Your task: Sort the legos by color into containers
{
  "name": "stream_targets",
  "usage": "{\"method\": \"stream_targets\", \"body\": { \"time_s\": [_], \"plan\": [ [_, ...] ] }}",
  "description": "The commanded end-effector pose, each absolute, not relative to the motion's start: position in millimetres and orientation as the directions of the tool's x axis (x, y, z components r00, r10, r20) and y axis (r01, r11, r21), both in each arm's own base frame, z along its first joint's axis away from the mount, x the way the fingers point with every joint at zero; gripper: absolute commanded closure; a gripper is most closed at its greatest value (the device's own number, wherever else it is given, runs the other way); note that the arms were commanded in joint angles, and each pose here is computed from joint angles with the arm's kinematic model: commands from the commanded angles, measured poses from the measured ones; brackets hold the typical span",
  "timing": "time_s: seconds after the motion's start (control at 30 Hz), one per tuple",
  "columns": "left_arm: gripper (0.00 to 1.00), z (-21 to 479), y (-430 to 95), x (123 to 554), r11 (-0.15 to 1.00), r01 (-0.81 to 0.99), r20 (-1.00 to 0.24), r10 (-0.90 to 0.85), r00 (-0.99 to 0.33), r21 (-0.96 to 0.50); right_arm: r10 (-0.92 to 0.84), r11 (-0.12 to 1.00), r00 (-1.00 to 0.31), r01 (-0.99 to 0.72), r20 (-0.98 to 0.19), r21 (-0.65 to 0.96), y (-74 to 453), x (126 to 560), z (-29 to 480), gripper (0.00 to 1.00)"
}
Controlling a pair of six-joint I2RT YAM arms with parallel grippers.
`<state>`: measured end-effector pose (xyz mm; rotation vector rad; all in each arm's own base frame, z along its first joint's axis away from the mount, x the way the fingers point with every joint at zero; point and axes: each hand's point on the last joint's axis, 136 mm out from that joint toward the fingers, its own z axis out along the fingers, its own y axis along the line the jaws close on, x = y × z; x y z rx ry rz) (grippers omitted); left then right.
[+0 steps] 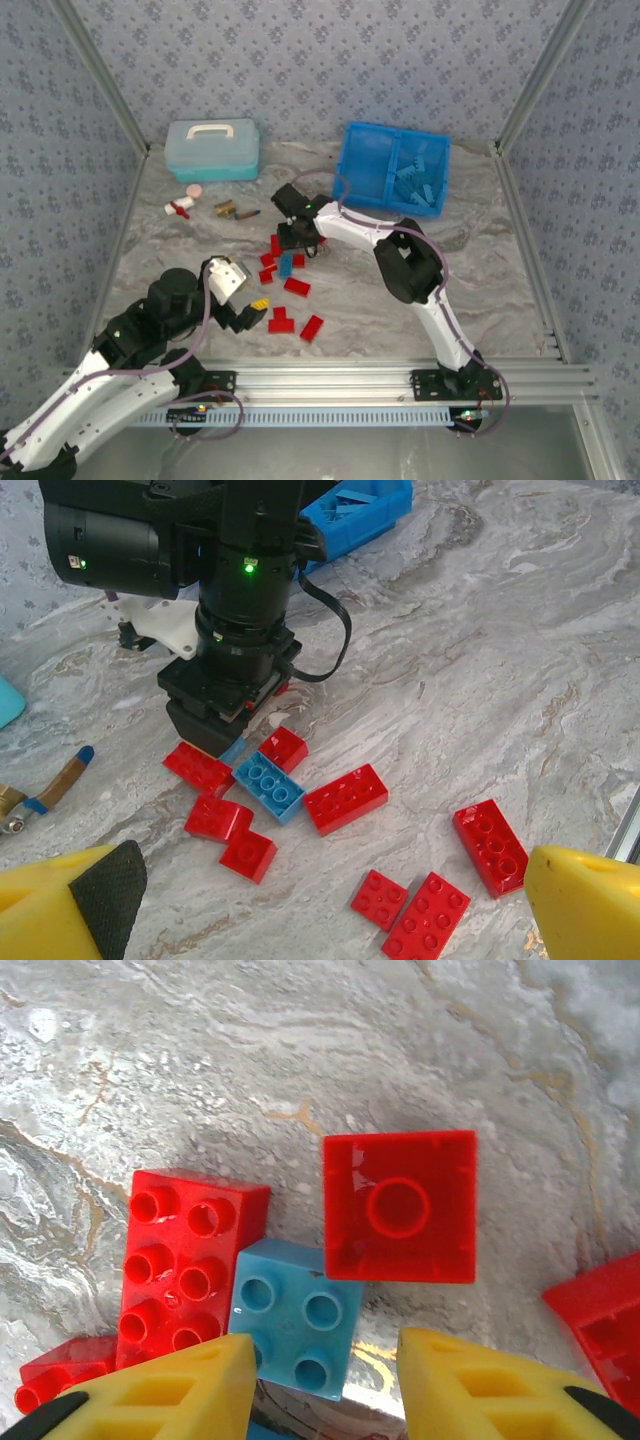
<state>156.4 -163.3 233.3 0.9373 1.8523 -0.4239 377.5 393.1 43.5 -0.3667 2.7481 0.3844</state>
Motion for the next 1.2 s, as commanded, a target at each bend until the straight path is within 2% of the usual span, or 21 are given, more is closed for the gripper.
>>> {"method": "stream_targets", "body": {
  "time_s": [0.0,0.1,0.23,0.7,0.73,0.8,0.83,1.17],
  "plan": [
    [0.01,232,-164,155,0.628,0.769,-0.877,0.43,-0.217,0.118,-0.198,0.951,-0.939,-0.253,-0.282,0.177,382,371,9,0.62],
    [0.01,232,-164,155,0.628,0.769,-0.877,0.429,-0.215,0.118,-0.186,0.956,-0.947,-0.236,-0.264,0.173,377,367,0,0.67],
    [0.01,232,-164,155,0.628,0.769,-0.877,0.43,-0.214,0.12,-0.158,0.957,-0.957,-0.21,-0.244,0.202,374,366,-2,0.78],
    [0.01,232,-164,155,0.629,0.769,-0.877,0.428,-0.217,0.116,-0.164,0.946,-0.915,-0.251,-0.368,0.202,365,381,70,0.77],
    [0.01,232,-164,155,0.628,0.769,-0.877,0.428,-0.217,0.116,-0.183,0.941,-0.908,-0.273,-0.376,0.201,368,379,75,0.74],
    [0.01,232,-164,155,0.627,0.77,-0.876,0.43,-0.217,0.117,-0.23,0.929,-0.888,-0.322,-0.399,0.182,375,376,84,0.47],
    [0.01,231,-164,155,0.627,0.77,-0.875,0.431,-0.218,0.118,-0.243,0.929,-0.881,-0.332,-0.407,0.163,376,375,87,0.39],
    [0.01,229,-164,157,0.631,0.767,-0.869,0.439,-0.227,0.118,-0.239,0.938,-0.901,-0.31,-0.362,0.153,380,380,54,0.36]
  ]
}}
